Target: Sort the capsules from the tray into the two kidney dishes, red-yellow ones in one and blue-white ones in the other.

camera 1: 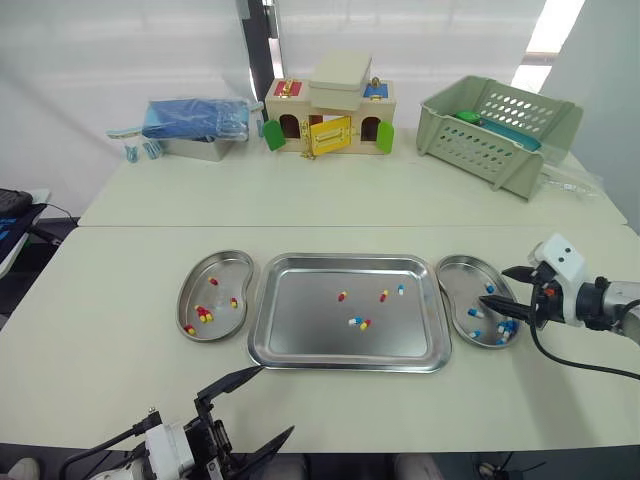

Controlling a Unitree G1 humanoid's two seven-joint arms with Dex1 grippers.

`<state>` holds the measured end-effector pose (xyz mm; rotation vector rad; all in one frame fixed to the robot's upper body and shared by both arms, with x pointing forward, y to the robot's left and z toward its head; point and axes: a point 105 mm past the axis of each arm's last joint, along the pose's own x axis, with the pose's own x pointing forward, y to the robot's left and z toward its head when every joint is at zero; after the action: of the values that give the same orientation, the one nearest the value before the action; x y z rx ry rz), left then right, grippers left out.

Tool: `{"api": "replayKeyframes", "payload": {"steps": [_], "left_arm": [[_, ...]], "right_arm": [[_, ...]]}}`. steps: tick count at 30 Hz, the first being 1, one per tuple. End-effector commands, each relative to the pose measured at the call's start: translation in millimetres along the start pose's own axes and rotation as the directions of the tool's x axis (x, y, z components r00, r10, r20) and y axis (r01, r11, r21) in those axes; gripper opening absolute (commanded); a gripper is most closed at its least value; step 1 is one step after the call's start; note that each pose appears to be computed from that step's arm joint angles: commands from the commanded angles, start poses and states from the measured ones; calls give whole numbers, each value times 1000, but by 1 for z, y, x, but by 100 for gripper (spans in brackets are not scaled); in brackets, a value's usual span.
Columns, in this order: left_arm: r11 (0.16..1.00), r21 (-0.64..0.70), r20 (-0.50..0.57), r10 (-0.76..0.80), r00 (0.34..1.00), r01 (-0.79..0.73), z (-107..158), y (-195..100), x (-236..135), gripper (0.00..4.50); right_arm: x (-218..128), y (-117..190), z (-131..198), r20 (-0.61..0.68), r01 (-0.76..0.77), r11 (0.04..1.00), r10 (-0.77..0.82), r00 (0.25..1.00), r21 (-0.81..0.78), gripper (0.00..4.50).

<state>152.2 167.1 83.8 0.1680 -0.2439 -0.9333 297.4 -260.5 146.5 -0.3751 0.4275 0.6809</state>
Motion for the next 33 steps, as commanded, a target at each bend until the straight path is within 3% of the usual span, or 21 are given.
{"api": "replayKeyframes", "payload": {"steps": [1,7,12,16,26,33], "left_arm": [[990,42,-52,140,989,-138,10,33,-7,450],[955,54,-265,296,918,-292,4,86,-38,450],[895,124,-436,438,786,-429,7,132,-92,450],[836,221,-481,541,690,-502,22,172,-127,450],[829,251,-508,552,661,-500,29,190,-133,450],[845,253,-501,531,683,-472,26,194,-124,450]], "right_arm": [[-26,-9,6,94,6,1000,-3,996,-29,447],[-49,-24,-20,141,8,1000,-8,990,-2,447],[-64,-37,-46,115,20,1000,-20,993,4,447],[-67,-47,-50,139,50,999,-50,989,5,447],[-68,-49,-60,133,56,998,-58,989,17,447],[-73,-45,-62,134,57,998,-59,989,19,447]]}}
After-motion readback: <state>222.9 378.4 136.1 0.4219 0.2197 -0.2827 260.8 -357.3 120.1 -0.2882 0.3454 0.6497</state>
